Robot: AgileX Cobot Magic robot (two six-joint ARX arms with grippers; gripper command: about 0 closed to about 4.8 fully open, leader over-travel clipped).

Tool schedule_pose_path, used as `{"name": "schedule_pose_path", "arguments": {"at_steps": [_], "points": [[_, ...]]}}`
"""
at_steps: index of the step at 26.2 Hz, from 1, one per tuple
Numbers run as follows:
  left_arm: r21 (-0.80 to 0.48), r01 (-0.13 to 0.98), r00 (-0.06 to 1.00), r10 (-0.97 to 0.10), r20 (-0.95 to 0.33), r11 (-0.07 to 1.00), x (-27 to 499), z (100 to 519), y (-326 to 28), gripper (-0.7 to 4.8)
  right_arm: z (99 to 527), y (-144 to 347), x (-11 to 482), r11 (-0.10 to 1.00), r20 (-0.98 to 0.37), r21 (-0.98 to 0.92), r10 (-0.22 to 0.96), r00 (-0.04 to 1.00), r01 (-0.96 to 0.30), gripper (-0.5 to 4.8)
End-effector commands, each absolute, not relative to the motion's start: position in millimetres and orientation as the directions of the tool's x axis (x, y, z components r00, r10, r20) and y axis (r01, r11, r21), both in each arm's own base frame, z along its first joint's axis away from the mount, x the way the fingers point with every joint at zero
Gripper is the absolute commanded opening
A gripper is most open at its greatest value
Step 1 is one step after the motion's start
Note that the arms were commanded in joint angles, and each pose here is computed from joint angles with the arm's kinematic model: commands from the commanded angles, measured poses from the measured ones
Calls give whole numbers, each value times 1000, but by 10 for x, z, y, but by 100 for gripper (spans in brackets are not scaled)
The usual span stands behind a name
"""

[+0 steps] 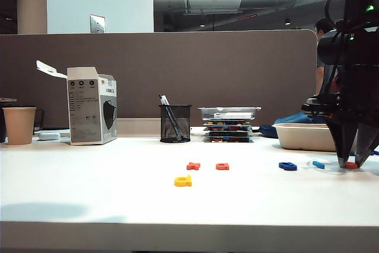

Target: Select the appropriate letters from the row of letter magnets placed on the table to arrange into the word "dog".

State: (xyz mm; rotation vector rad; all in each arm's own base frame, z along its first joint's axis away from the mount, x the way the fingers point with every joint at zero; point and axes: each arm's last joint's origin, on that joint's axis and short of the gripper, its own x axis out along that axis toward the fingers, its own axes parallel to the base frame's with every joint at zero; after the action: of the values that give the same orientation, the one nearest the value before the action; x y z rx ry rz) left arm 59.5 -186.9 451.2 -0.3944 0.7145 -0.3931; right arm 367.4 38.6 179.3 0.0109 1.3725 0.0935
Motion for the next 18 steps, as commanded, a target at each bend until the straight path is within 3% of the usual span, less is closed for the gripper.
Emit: {"name": "schedule_pose_path", "arguments": {"at_steps": [1,18], "points": [[-477,208,694,-473,-543,854,597,4524,-1859,-5,1782,387,3686,996,-977,67,78,199,-62,103],[-477,208,694,-473,-543,854,597,4524,-1859,-5,1895,383,3647,996,-976,67,78,202,-61,103]]}}
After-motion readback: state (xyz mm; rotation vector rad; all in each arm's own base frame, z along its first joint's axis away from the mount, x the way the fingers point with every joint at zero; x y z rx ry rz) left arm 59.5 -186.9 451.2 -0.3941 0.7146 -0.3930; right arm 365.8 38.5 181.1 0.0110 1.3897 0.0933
